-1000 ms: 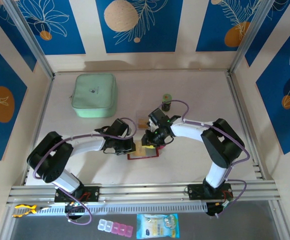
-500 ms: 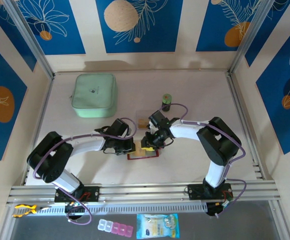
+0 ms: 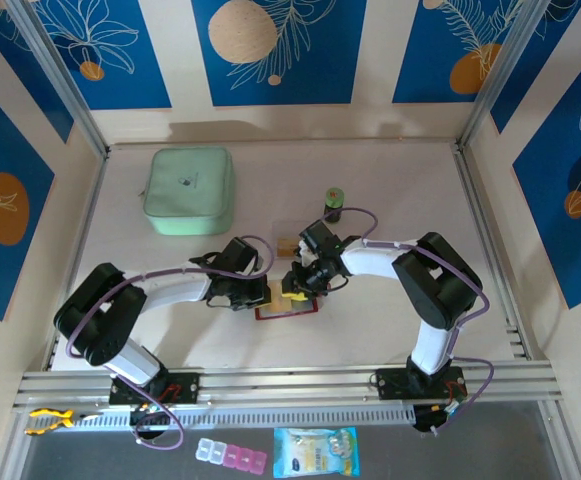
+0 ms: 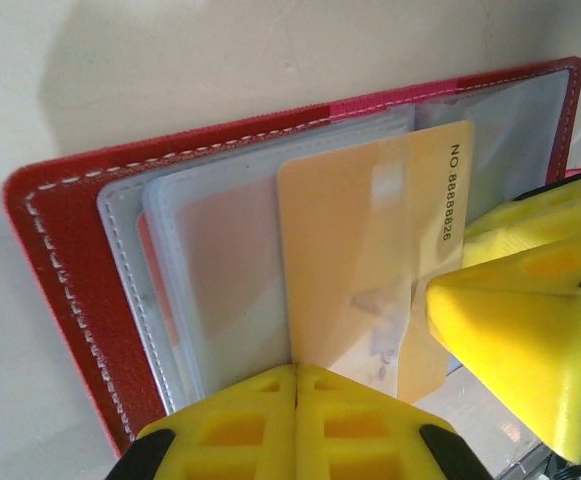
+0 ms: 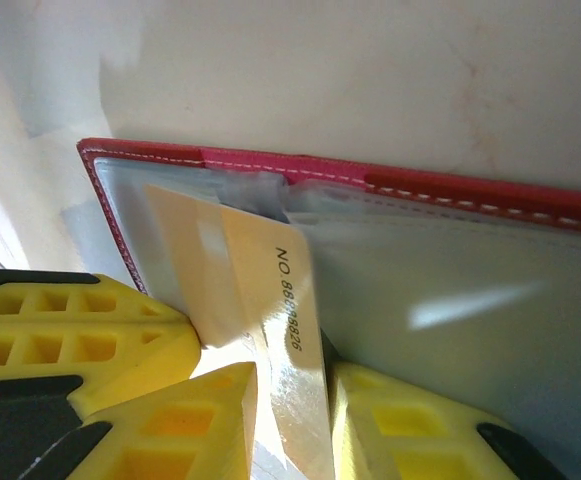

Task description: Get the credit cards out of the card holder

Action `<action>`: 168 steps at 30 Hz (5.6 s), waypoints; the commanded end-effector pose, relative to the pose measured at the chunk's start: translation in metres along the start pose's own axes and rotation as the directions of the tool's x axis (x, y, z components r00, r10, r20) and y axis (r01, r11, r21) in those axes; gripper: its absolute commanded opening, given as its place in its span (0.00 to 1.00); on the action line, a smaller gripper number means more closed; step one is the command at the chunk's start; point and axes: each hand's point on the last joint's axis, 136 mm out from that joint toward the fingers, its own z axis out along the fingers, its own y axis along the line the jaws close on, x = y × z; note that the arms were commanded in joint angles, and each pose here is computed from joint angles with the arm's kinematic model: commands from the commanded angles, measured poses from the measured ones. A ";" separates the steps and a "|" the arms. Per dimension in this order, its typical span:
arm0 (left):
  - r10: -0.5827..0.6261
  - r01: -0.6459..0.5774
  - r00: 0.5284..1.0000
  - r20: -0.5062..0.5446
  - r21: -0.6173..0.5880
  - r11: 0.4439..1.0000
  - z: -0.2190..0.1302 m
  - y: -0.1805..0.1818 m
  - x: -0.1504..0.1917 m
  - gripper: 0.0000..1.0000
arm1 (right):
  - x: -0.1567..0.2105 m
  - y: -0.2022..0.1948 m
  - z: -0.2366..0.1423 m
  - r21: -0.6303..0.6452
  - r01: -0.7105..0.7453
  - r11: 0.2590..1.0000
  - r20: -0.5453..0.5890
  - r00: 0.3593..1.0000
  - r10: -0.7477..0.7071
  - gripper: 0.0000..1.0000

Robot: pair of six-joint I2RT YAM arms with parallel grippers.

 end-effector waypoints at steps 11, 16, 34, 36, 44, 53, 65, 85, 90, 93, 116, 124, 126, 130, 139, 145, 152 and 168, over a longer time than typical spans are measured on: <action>-0.005 0.002 0.999 -0.045 -0.072 0.997 0.005 0.014 0.009 0.05 | -0.013 0.010 -0.002 -0.072 0.022 0.997 0.005 1.000 -0.022 0.28; -0.004 0.001 0.999 -0.047 -0.072 0.997 0.005 0.014 0.009 0.05 | -0.015 0.013 -0.001 -0.102 0.031 0.994 0.007 1.000 -0.030 0.27; -0.004 0.000 0.999 -0.042 -0.080 0.997 0.004 0.016 0.008 0.05 | -0.006 0.012 -0.012 -0.107 0.042 0.993 0.016 0.999 -0.041 0.08; -0.001 -0.003 0.999 -0.043 -0.081 0.997 0.004 0.016 0.009 0.05 | -0.004 0.011 -0.014 -0.101 0.041 0.994 0.017 0.999 -0.039 0.07; 0.014 -0.017 0.999 -0.035 -0.091 0.996 -0.001 0.016 0.008 0.05 | 0.007 0.004 -0.022 -0.069 0.033 0.997 0.025 0.999 -0.031 0.03; 0.023 -0.027 0.999 -0.037 -0.114 0.993 -0.003 0.020 0.008 0.05 | 0.006 -0.001 -0.041 0.008 0.054 0.999 0.088 0.995 -0.054 0.02; 0.082 -0.086 0.996 -0.029 -0.216 0.973 -0.016 0.036 0.000 0.05 | -0.002 0.009 -0.082 0.131 0.156 0.979 0.175 0.968 -0.178 0.01; 0.129 -0.115 0.990 0.062 -0.188 0.975 -0.042 0.024 -0.019 0.16 | -0.034 0.026 -0.126 0.374 0.878 0.298 -0.179 0.384 -0.906 0.00; 0.118 -0.101 0.990 0.079 -0.196 0.975 -0.050 0.028 -0.019 0.18 | -0.049 0.031 -0.125 0.330 0.935 0.131 -0.310 0.238 -0.920 0.00; 0.112 -0.092 0.990 0.091 -0.200 0.975 -0.055 0.032 -0.019 0.18 | -0.060 0.034 -0.122 0.303 0.950 0.071 -0.359 0.183 -0.915 0.00; 0.058 -0.031 0.989 0.137 -0.190 0.981 -0.075 0.048 -0.016 0.18 | -0.114 0.048 -0.096 0.169 0.985 -0.047 -0.413 0.027 -0.910 0.00; 0.048 -0.022 0.990 0.135 -0.185 0.982 -0.075 0.051 -0.017 0.19 | -0.113 0.029 -0.081 0.134 0.991 -0.001 -0.434 0.058 -0.899 0.06; 0.048 -0.023 0.990 0.130 -0.186 0.982 -0.075 0.052 -0.017 0.19 | -0.114 0.026 -0.079 0.133 0.991 0.012 -0.437 0.070 -0.897 0.12; 0.046 -0.022 0.991 0.125 -0.184 0.983 -0.073 0.052 -0.017 0.18 | -0.118 0.025 -0.080 0.160 0.987 0.017 -0.436 0.086 -0.896 0.18; 0.039 -0.019 0.992 0.118 -0.161 0.987 -0.068 0.050 -0.018 0.17 | -0.116 0.059 -0.093 0.271 0.957 0.107 -0.298 0.189 -0.936 0.21; 0.035 -0.021 0.994 0.099 -0.137 0.990 -0.058 0.047 -0.020 0.14 | -0.096 0.078 -0.080 0.294 0.817 0.496 -0.081 0.539 -0.839 0.17; 0.033 -0.023 0.996 0.083 -0.118 0.993 -0.049 0.045 -0.021 0.12 | -0.053 0.072 -0.053 0.106 0.471 0.875 0.143 0.864 -0.483 0.15; -0.030 0.032 0.999 0.016 -0.106 0.994 -0.027 0.064 0.000 0.10 | 0.002 0.019 0.009 0.109 0.116 0.987 0.012 0.993 -0.118 0.12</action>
